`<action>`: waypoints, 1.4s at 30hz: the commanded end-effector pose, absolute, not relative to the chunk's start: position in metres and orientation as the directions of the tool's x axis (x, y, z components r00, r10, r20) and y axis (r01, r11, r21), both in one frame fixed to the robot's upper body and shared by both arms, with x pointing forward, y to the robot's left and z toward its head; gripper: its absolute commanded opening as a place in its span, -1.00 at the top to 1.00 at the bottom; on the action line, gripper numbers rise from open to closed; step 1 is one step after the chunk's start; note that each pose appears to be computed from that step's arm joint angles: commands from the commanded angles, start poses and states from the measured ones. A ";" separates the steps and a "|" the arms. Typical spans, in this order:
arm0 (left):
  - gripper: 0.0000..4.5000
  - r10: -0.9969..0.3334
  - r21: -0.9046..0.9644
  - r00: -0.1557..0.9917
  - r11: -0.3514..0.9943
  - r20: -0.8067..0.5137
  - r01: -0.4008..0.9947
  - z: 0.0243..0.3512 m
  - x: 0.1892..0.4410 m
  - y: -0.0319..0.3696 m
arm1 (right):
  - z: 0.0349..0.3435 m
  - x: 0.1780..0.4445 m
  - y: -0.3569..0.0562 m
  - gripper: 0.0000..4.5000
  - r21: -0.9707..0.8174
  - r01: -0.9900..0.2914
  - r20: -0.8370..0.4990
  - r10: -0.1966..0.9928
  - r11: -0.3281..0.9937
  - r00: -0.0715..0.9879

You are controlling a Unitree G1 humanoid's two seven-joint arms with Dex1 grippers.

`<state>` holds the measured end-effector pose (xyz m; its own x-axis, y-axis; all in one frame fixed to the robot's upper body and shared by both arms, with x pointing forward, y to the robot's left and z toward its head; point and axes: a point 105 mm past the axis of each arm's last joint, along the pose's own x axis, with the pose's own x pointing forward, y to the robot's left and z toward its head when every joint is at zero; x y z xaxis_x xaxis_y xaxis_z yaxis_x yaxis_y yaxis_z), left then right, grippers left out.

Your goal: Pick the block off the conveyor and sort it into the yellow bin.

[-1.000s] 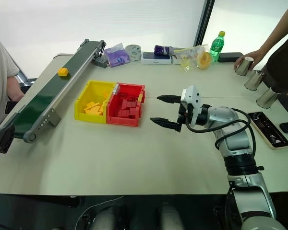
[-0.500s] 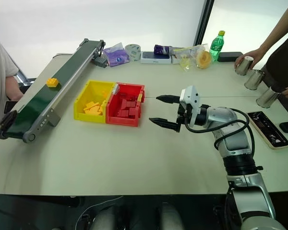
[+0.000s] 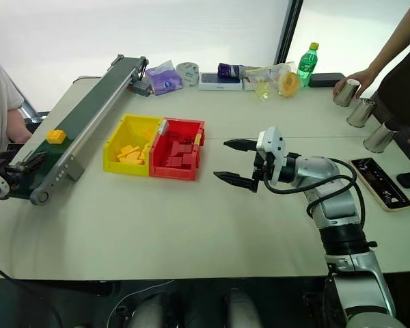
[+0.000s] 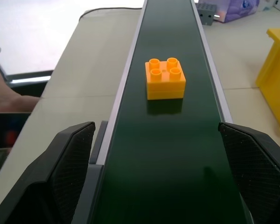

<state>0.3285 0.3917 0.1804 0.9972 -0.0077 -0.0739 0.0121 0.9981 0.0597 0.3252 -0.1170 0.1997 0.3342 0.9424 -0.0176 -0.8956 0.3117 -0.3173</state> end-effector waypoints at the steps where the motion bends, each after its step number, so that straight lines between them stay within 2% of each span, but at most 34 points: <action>1: -0.98 -0.026 0.083 0.999 0.996 -0.031 0.028 0.197 0.331 0.391 | 0.213 0.322 -0.118 -1.00 -0.356 -0.881 0.012 0.944 0.312 0.330; 7: -0.98 -0.048 0.062 0.998 0.997 -0.050 0.051 0.188 0.330 0.387 | 0.212 0.322 -0.120 -1.00 -0.354 -0.882 0.009 0.944 0.312 0.330; 8: -0.75 -0.038 0.064 0.998 0.997 -0.055 0.041 0.186 0.330 0.389 | 0.212 0.322 -0.121 -1.00 -0.354 -0.881 0.007 0.943 0.313 0.332; 9: -0.62 -0.029 0.061 0.998 0.998 -0.061 0.033 0.184 0.329 0.390 | 0.212 0.322 -0.121 -1.00 -0.354 -0.881 0.006 0.943 0.313 0.333; 13: 0.32 -0.012 0.049 0.995 0.999 -0.099 0.017 0.171 0.324 0.392 | 0.212 0.323 -0.123 -1.00 -0.356 -0.879 0.005 0.941 0.318 0.338; 14: 0.45 -0.011 0.037 0.994 0.999 -0.105 0.015 0.169 0.322 0.392 | 0.212 0.324 -0.124 -1.00 -0.356 -0.878 0.006 0.940 0.321 0.341; 17: 0.44 -0.017 0.019 0.998 1.000 -0.064 0.019 0.175 0.318 0.389 | 0.213 0.324 -0.125 -1.00 -0.358 -0.876 0.007 0.939 0.324 0.345; 20: 0.44 -0.041 0.001 0.999 0.999 0.030 0.041 0.199 0.318 0.379 | 0.214 0.324 -0.125 -1.00 -0.359 -0.875 0.007 0.938 0.325 0.346; 25: 0.44 -0.200 0.003 0.962 0.979 0.186 0.203 0.246 0.323 0.331 | 0.216 0.324 -0.122 -1.00 -0.360 -0.874 0.012 0.939 0.325 0.344; 29: 0.44 -0.293 -0.016 0.926 0.952 0.238 0.305 0.262 0.347 0.284 | 0.219 0.325 -0.117 -1.00 -0.364 -0.873 0.019 0.940 0.324 0.341; 31: 0.44 -0.301 -0.029 0.924 0.948 0.237 0.316 0.260 0.360 0.267 | 0.220 0.326 -0.116 -1.00 -0.365 -0.873 0.021 0.940 0.325 0.341; 33: 0.44 -0.273 -0.034 0.941 0.958 0.198 0.285 0.246 0.382 0.249 | 0.220 0.326 -0.115 -1.00 -0.366 -0.871 0.025 0.940 0.327 0.342; 38: 0.44 -0.268 -0.049 0.955 0.960 0.130 0.276 0.220 0.420 0.207 | 0.218 0.323 -0.119 -1.00 -0.368 -0.862 0.034 0.932 0.348 0.361; 42: -0.42 -0.294 -0.024 0.943 0.953 0.153 0.301 0.223 0.430 0.198 | 0.213 0.319 -0.125 -1.00 -0.366 -0.854 0.031 0.922 0.370 0.386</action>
